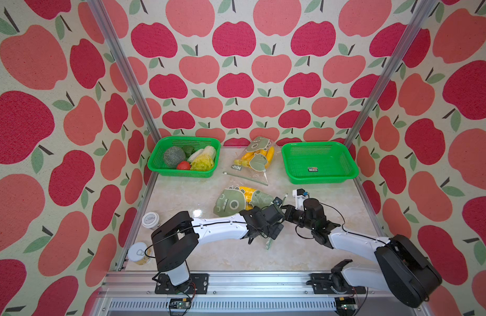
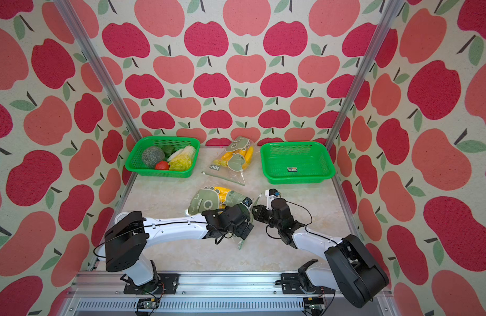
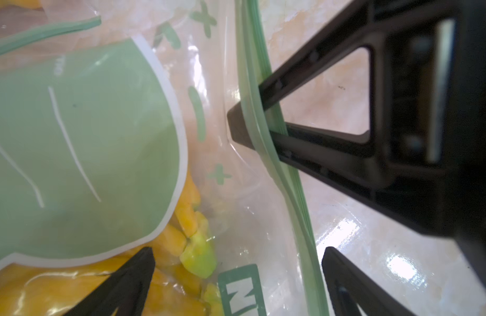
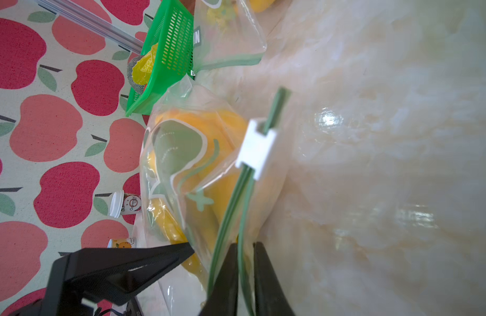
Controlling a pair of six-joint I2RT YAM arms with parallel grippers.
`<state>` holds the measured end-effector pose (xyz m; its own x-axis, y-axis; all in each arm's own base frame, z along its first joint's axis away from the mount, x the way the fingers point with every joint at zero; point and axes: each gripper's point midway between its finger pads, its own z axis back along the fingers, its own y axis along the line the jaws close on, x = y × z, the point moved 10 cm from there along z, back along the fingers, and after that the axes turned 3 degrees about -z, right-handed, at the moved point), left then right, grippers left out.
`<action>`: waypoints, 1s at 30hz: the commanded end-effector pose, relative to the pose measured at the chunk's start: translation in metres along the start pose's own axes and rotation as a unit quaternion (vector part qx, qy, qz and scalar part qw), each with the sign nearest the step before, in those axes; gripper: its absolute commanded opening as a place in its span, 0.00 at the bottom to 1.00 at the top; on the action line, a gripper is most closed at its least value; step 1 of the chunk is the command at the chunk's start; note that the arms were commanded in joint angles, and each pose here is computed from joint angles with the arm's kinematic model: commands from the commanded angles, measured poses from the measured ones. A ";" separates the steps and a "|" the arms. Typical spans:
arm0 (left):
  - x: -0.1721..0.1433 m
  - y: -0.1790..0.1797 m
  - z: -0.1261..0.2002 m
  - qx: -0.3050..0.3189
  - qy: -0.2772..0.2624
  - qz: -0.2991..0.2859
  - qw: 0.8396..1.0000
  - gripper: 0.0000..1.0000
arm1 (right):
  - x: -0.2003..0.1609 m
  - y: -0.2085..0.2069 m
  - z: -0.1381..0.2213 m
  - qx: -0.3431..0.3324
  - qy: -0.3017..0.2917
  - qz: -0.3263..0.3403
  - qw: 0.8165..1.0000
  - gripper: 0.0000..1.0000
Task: Open the zip-top bag and take out the banana
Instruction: Open the zipper of the food storage bag at the center of the board.
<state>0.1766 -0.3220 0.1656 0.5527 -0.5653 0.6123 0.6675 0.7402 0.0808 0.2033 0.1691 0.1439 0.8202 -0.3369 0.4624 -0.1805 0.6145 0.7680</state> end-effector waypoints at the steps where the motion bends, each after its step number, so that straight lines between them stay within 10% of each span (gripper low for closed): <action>1: 0.000 0.005 0.002 0.026 0.006 0.006 1.000 0.97 | 0.003 0.011 0.002 0.003 -0.011 0.008 1.000 0.10; 10: -0.002 0.010 -0.001 0.035 0.018 0.016 0.999 0.82 | 0.004 0.015 0.004 0.002 -0.019 0.009 1.000 0.07; 25: 0.005 0.016 0.010 0.049 0.002 0.033 0.998 0.07 | 0.001 0.001 0.002 -0.060 -0.024 0.003 0.998 0.06; 30: 0.014 0.024 0.034 0.062 -0.039 0.047 0.996 0.00 | 0.000 -0.007 0.002 -0.098 -0.026 0.005 0.995 0.05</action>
<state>0.1817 -0.3087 0.1767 0.5880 -0.5156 0.6232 0.5930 0.7988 0.1014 0.1993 0.1647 0.1384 0.8019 -0.3591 0.4774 -0.1050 0.7019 0.7044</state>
